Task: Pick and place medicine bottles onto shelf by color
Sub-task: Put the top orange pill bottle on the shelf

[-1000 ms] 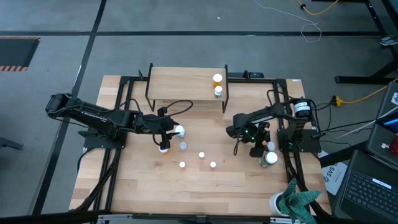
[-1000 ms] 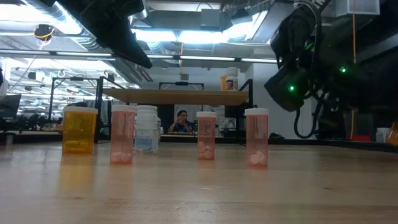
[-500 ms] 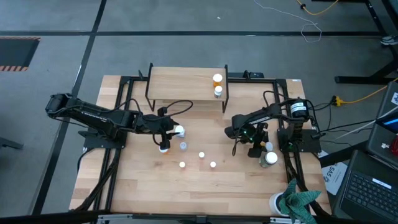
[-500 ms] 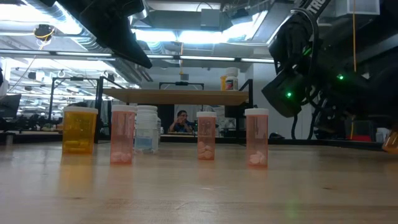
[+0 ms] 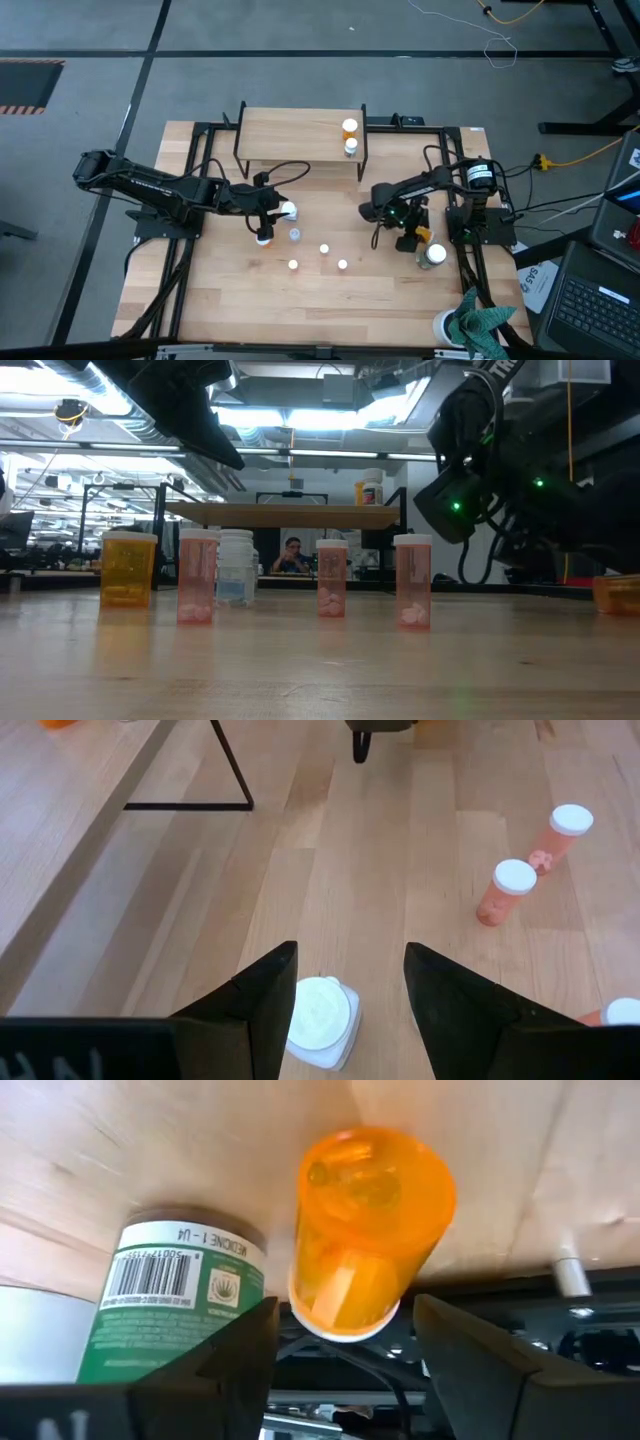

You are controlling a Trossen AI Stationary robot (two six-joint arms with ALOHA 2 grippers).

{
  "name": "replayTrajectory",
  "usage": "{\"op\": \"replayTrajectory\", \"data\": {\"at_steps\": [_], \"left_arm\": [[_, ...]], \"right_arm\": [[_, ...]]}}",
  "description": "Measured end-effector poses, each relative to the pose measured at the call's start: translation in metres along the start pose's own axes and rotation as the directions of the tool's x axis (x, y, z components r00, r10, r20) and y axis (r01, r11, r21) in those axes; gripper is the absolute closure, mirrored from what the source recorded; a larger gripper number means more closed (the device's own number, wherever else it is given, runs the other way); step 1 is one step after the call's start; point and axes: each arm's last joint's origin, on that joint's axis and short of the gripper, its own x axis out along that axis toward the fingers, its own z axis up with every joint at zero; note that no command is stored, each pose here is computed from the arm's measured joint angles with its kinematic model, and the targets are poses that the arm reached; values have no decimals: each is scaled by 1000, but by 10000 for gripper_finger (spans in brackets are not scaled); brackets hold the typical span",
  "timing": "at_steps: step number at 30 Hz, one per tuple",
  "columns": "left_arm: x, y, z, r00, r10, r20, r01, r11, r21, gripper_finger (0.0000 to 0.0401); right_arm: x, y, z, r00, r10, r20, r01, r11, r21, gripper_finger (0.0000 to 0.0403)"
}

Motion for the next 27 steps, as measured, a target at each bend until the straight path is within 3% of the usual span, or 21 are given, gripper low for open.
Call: {"op": "replayTrajectory", "data": {"at_steps": [8, 13, 27], "left_arm": [[0, 0, 0, 1000, 0, 0, 0, 1000, 0, 220], [0, 0, 0, 1000, 0, 0, 0, 1000, 0, 220], [0, 0, 0, 1000, 0, 0, 0, 1000, -1, 220]], "right_arm": [[-7, 1, 4, 995, -67, 68, 68, 998, -8, 167], [-7, 3, 10, 990, -56, 130, 57, 998, -1, 167], [18, 5, 6, 992, -96, 86, 90, 994, 66, 166]]}}
